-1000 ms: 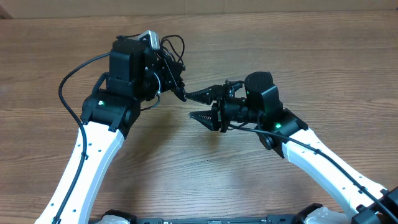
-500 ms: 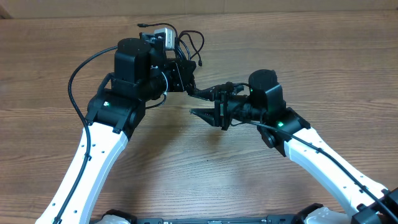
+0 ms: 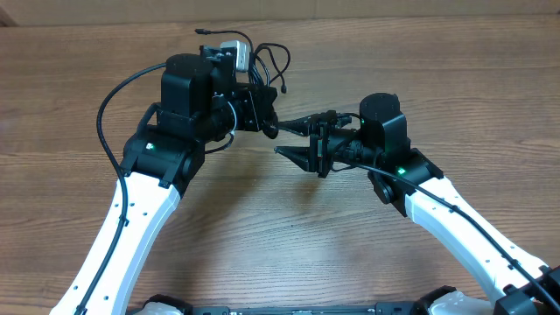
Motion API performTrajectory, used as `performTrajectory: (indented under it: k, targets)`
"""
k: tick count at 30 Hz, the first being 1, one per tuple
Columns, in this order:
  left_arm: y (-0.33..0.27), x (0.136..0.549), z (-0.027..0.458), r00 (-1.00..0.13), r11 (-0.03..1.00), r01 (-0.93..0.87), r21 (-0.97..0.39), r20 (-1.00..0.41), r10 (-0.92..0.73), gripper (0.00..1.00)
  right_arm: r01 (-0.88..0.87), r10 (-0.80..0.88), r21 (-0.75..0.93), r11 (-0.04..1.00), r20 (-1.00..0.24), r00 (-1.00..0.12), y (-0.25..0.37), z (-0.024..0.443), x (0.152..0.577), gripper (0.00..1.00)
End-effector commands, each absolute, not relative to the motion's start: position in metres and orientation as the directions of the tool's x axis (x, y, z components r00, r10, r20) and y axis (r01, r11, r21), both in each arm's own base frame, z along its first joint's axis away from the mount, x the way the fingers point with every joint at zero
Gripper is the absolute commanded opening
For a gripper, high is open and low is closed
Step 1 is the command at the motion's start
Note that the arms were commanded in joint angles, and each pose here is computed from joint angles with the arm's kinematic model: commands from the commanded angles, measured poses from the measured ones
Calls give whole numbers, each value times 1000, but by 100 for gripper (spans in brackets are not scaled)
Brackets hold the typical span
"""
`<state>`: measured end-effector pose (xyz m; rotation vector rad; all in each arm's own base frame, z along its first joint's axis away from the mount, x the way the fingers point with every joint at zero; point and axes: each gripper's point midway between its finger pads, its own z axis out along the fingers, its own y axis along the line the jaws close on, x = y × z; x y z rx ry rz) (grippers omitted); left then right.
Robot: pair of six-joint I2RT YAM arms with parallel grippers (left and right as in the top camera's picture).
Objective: Untangle cables
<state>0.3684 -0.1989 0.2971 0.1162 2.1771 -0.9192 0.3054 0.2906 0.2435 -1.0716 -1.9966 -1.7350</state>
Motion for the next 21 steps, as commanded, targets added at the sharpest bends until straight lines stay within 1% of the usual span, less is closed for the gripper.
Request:
performTrajectory:
  k: [1, 6, 10, 14, 20, 21]
  targets:
    - [-200, 365, 310, -679, 736, 391, -553, -713, -175, 4, 666, 335, 745, -17, 632, -699, 289, 256, 308, 40]
    - [-205, 362, 311, -692, 717, 394, -575, -699, -180, 4, 665, 345, 746, -22, 630, -696, 288, 256, 309, 42]
    - [-220, 352, 312, -703, 687, 432, -584, -695, -149, 4, 664, 352, 747, -26, 628, -694, 287, 256, 311, 42]
    - [-233, 347, 317, -689, 665, 471, -579, -712, -132, 4, 664, 352, 747, -26, 628, -694, 287, 256, 311, 41]
    - [-240, 344, 319, -682, 657, 490, -574, -721, -121, 4, 664, 351, 747, -25, 629, -694, 288, 256, 311, 36]
    - [-240, 344, 319, -683, 657, 489, -574, -720, -120, 4, 664, 351, 747, -25, 629, -694, 288, 256, 311, 34]
